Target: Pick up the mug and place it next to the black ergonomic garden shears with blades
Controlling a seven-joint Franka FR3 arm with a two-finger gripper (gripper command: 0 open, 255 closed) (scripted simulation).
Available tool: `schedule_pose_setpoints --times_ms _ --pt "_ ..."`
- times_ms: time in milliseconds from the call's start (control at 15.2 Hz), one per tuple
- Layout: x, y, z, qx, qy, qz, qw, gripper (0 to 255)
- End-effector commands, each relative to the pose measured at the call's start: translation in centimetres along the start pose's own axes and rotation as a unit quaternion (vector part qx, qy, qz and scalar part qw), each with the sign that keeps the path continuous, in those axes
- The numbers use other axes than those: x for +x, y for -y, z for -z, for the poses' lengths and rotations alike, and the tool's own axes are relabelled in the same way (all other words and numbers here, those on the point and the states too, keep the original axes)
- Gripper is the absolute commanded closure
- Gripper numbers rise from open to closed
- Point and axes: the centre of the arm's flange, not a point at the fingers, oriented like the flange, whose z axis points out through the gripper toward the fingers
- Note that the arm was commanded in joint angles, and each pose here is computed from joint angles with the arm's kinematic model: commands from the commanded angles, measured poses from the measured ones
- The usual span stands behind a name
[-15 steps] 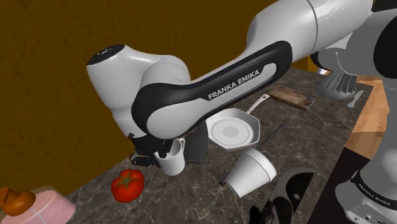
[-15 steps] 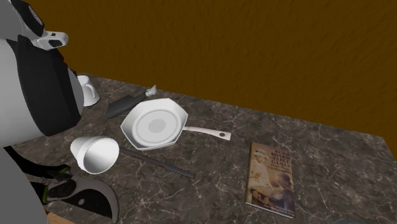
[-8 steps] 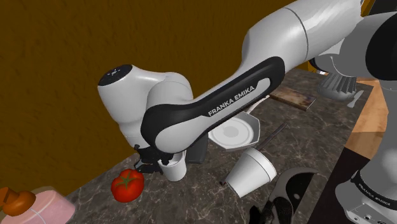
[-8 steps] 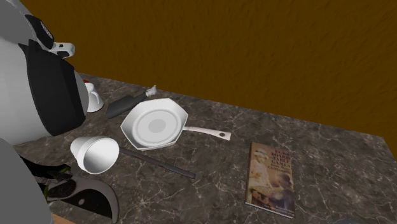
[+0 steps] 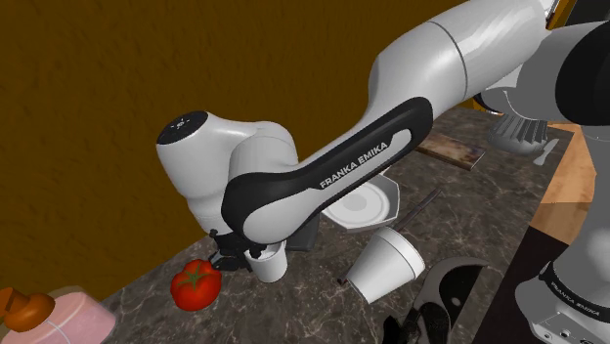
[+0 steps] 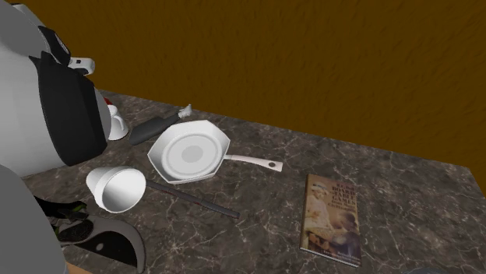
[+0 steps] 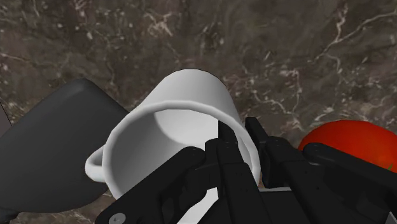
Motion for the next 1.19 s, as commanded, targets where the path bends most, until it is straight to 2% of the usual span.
schedule_pose_setpoints --times_ms 0,66,396,660,1122 --pt "0.0 0.0 0.0 0.000 0.000 0.000 1.0000 255" --pt "0.0 0.0 0.0 0.000 0.000 0.000 1.0000 0" --pt "0.0 0.0 0.0 0.000 0.000 0.000 1.0000 0" --pt "0.0 0.0 5.0 0.000 0.000 0.000 1.0000 0" --pt "0.0 0.0 5.0 0.000 0.000 0.000 1.0000 0"
